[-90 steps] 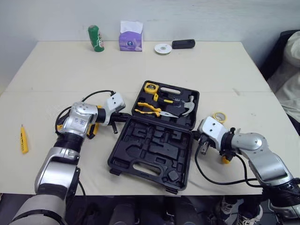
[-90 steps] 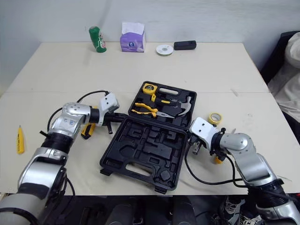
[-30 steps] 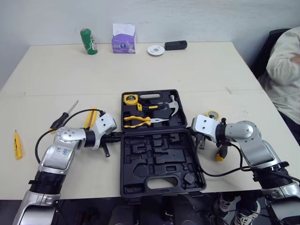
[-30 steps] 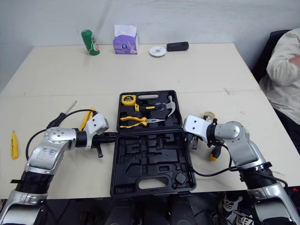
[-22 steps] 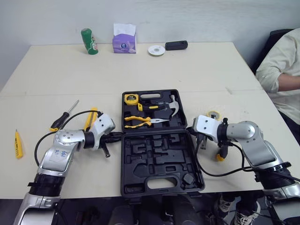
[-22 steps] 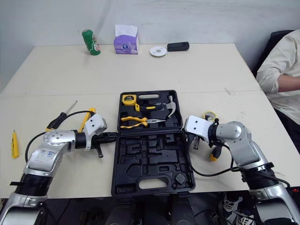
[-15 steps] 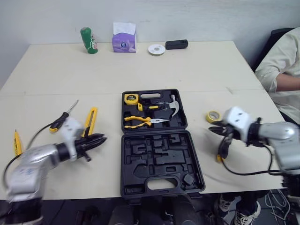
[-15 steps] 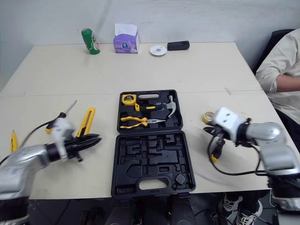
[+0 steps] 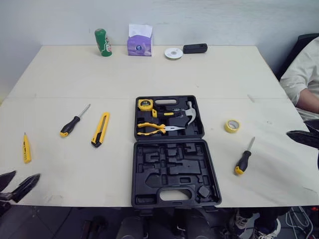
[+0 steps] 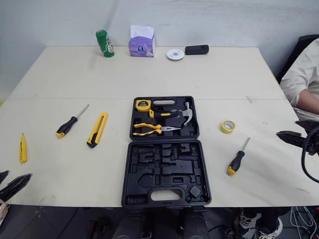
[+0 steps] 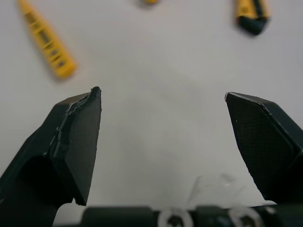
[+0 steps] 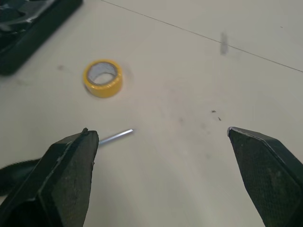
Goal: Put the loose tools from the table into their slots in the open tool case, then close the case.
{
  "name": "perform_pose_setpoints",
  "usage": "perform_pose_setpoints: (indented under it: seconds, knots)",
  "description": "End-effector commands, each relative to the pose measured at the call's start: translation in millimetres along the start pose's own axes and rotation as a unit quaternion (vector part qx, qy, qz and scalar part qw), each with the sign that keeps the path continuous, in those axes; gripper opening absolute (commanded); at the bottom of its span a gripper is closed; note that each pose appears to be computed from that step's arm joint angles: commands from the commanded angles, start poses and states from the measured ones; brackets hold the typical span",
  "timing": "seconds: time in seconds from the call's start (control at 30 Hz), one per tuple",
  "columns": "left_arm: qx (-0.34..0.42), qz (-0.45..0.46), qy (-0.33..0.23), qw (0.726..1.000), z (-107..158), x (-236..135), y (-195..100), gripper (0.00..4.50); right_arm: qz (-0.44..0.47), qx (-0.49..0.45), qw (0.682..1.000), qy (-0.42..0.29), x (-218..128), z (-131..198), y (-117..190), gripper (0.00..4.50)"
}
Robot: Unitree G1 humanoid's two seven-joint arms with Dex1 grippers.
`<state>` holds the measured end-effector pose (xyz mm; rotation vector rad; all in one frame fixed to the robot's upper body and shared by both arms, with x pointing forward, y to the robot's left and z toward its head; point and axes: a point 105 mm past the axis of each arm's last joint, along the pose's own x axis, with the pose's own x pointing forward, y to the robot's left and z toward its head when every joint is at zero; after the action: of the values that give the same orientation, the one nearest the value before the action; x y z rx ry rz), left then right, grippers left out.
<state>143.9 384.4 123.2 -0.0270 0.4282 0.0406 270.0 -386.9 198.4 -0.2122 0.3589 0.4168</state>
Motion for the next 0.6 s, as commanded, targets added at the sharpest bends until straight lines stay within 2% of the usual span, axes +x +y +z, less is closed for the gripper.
perform_pose_setpoints:
  seconds: [0.03, 0.37, 0.47, 0.6]
  knots:
    - [0.018, 0.018, 0.008, 1.000, -3.0, 1.1, 1.7, 4.40, -0.008, -0.019, 1.000, -0.016, -0.6, 4.1, -6.9, 4.50]
    - [0.034, 0.010, -0.024, 0.999, 12.3, 11.4, -6.1, 4.40, 0.002, -0.042, 0.999, -0.024, 10.7, 7.0, -3.9, 4.50]
    - [0.024, -0.013, -0.051, 0.998, 26.3, 16.8, -16.7, 4.40, 0.018, -0.034, 0.996, -0.080, 20.9, 28.6, 6.7, 4.50]
    - [0.038, -0.042, -0.083, 0.995, 54.2, 32.7, -27.5, 4.40, 0.109, -0.039, 0.983, -0.141, 41.7, 64.6, 54.3, 4.50]
